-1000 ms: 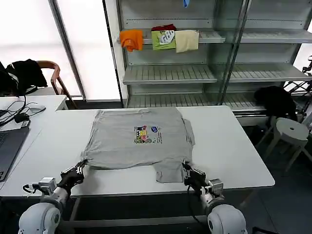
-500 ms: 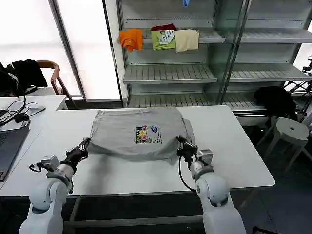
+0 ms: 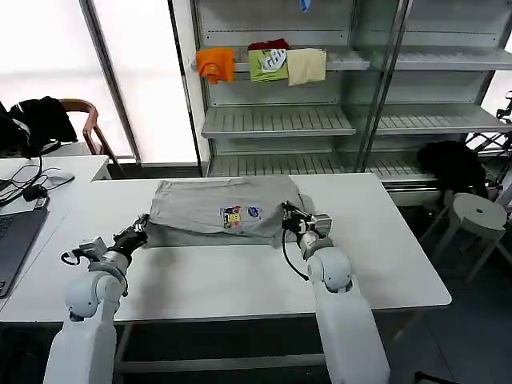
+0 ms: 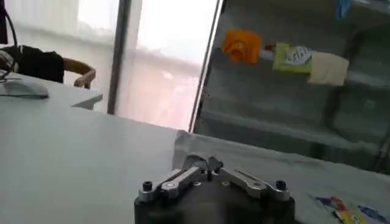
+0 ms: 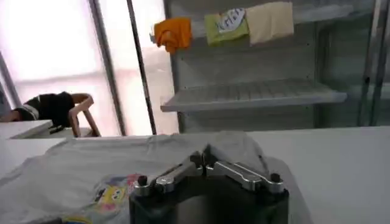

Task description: Fold and organize the clothes.

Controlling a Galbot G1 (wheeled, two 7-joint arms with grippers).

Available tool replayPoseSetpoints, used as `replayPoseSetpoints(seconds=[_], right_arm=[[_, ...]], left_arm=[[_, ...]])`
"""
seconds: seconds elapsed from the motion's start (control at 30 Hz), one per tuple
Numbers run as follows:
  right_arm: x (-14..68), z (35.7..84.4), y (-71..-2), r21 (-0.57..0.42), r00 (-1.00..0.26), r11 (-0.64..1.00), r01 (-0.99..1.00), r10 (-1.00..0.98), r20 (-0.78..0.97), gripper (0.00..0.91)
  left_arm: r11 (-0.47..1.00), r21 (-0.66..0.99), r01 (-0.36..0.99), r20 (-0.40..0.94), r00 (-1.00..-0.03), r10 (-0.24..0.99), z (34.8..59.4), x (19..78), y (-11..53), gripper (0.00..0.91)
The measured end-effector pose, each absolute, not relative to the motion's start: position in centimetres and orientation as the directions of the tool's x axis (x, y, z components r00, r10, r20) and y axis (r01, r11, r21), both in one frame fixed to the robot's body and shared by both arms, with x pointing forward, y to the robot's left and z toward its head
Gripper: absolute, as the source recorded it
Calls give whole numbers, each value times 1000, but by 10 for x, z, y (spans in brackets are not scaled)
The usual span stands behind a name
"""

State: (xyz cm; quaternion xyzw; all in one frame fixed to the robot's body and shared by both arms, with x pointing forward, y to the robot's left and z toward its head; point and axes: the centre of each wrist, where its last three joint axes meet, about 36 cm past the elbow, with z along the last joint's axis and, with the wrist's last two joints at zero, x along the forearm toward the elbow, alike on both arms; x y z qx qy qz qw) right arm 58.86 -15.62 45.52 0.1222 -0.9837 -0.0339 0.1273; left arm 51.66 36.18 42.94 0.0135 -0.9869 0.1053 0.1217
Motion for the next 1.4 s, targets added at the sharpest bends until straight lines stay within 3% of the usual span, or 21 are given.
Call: replayPoseSetpoints(seconds=[0.37, 0.4, 0.43, 0.47, 0.93, 1.4], right_arm=[[616, 453, -160, 67, -935, 975, -213, -224, 275, 0], [617, 453, -160, 65, -935, 975, -213, -223, 277, 0], [618, 453, -160, 62, -935, 975, -212, -221, 279, 292], [620, 453, -160, 59, -935, 976, -209, -218, 280, 907], [626, 461, -162, 45, -957, 981, -191, -196, 212, 907], [567, 451, -164, 89, -937, 976, -199, -216, 273, 907]], left_arm=[[983, -170, -61, 264, -964, -14, 421, 531, 362, 20], [984, -168, -62, 265, -964, -16, 420, 532, 362, 212], [984, -165, -63, 267, -964, -17, 420, 533, 362, 393], [985, -162, -64, 267, -963, -18, 420, 534, 362, 907], [989, -135, -64, 248, -968, -29, 421, 534, 358, 907], [999, 4, -51, 319, -947, -50, 421, 508, 362, 907]])
